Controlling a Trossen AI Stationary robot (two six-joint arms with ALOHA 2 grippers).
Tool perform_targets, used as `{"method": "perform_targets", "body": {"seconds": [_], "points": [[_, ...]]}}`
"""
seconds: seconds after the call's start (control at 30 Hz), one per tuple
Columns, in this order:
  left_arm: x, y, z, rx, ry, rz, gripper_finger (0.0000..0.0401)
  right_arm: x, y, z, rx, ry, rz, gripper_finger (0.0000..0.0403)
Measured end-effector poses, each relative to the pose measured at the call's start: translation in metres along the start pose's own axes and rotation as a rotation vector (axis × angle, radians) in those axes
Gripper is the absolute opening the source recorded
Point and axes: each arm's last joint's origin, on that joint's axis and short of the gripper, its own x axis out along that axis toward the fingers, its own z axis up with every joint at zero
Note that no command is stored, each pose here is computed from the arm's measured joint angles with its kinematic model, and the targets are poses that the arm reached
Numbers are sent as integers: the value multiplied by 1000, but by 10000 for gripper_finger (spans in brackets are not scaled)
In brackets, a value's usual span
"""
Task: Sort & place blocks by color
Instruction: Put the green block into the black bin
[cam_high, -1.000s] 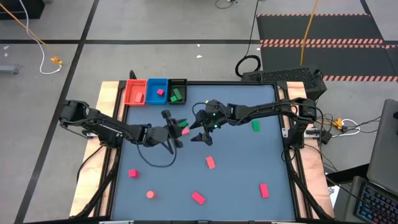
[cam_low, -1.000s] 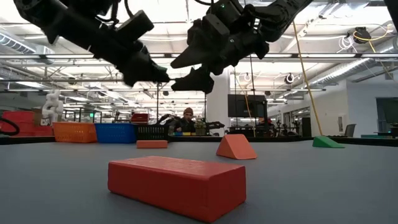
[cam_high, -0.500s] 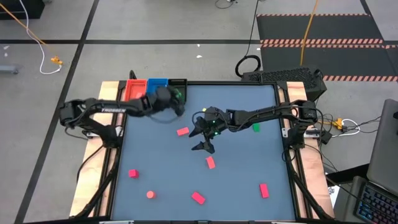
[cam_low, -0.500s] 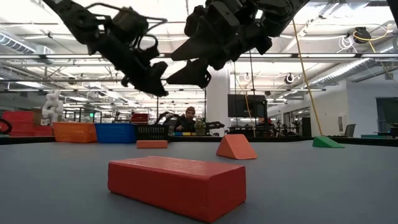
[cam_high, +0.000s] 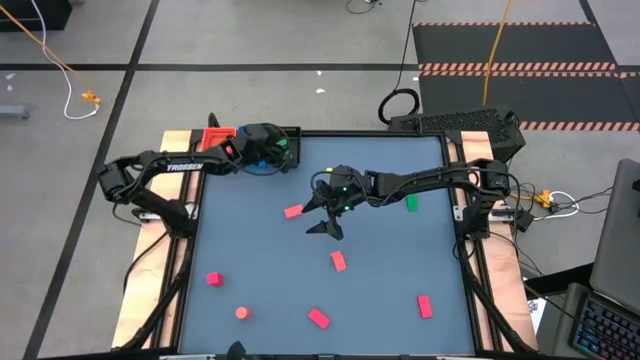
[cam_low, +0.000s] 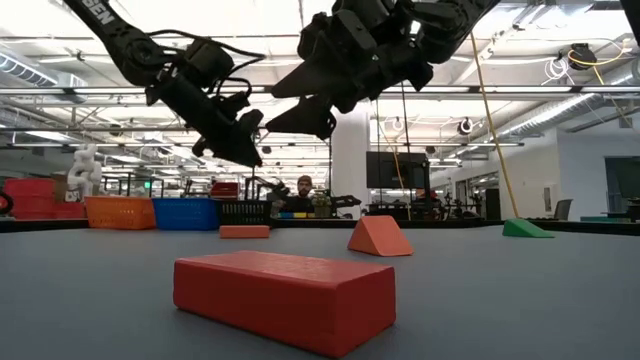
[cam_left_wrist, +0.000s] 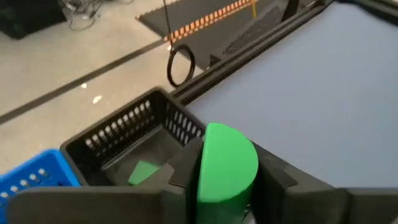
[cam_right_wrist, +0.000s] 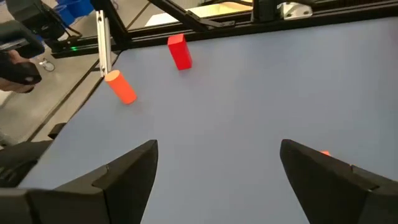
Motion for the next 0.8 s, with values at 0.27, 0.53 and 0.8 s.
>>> {"method": "perform_targets", "body": {"seconds": [0.27,0.53,0.8], "points": [[3,0,-3,-27,8,17,277,0,0,0,-9,1,1,329],[-1,-8,2,-104,-13,-75,327,-1,-2,-8,-2,75,-6,329],[-30,-28,15,-118,-5,-486,287,-6,-9,-20,61,189,-30,329]]}}
